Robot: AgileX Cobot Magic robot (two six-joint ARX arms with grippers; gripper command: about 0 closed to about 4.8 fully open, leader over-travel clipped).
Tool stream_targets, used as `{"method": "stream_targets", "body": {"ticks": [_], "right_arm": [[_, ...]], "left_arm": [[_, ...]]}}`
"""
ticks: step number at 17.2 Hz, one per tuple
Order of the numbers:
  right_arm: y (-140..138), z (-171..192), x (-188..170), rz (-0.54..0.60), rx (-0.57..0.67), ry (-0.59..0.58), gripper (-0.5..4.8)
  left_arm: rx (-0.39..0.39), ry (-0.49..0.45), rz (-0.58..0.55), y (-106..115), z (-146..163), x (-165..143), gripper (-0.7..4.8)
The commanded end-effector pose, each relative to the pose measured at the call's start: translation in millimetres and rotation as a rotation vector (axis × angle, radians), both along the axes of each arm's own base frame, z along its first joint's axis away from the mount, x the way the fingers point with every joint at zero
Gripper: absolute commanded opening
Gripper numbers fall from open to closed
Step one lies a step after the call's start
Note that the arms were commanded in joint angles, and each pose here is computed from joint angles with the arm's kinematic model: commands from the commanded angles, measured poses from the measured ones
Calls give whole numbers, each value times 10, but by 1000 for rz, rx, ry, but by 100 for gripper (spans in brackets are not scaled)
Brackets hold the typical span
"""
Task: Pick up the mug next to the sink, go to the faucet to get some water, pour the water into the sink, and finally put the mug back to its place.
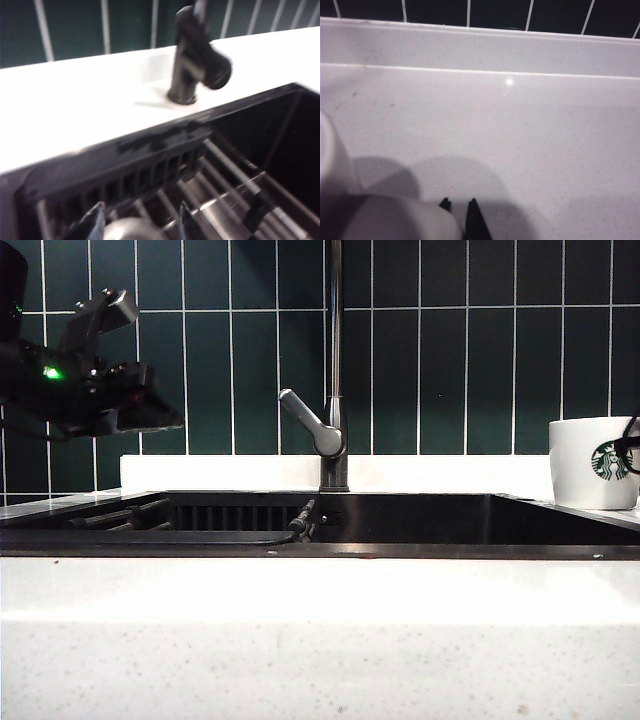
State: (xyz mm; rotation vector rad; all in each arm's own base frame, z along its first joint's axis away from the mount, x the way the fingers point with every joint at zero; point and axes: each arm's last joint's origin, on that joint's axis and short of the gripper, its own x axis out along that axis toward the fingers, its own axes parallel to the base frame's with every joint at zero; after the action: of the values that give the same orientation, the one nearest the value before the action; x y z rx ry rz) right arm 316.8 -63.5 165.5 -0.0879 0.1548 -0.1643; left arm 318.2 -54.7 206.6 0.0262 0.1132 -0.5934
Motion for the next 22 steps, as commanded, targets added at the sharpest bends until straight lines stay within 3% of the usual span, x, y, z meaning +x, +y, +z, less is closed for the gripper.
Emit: {"method": "stream_targets", "body": {"ticks": [1, 4, 6, 8, 13, 16, 19, 22], "right_arm": [[10, 270, -50, 2, -26, -103, 28], [29, 457, -111, 3, -29, -164, 16], [61, 523, -131, 14, 50, -200, 16], [181, 543, -115, 113, 74, -209, 17], [807, 726, 91, 319, 106, -118, 17], [1144, 1034, 257, 407, 122, 14, 17], [1409, 1350, 384, 473, 136, 1, 17], [1626, 1547, 491, 538, 176, 13, 17]], "left_arm": [[-27, -48, -37, -25, 189, 79, 182], [-28, -39, -57, -45, 360, 189, 181], [-27, -62, -68, -56, 426, 254, 179], [-26, -62, -83, -71, 419, 341, 180], [-34, -36, -182, -150, 313, 753, 180], [-42, -34, -264, -205, 323, 1026, 180], [-59, -66, -335, -257, 403, 1302, 183], [-127, -55, -465, -315, 491, 1552, 183]]}}
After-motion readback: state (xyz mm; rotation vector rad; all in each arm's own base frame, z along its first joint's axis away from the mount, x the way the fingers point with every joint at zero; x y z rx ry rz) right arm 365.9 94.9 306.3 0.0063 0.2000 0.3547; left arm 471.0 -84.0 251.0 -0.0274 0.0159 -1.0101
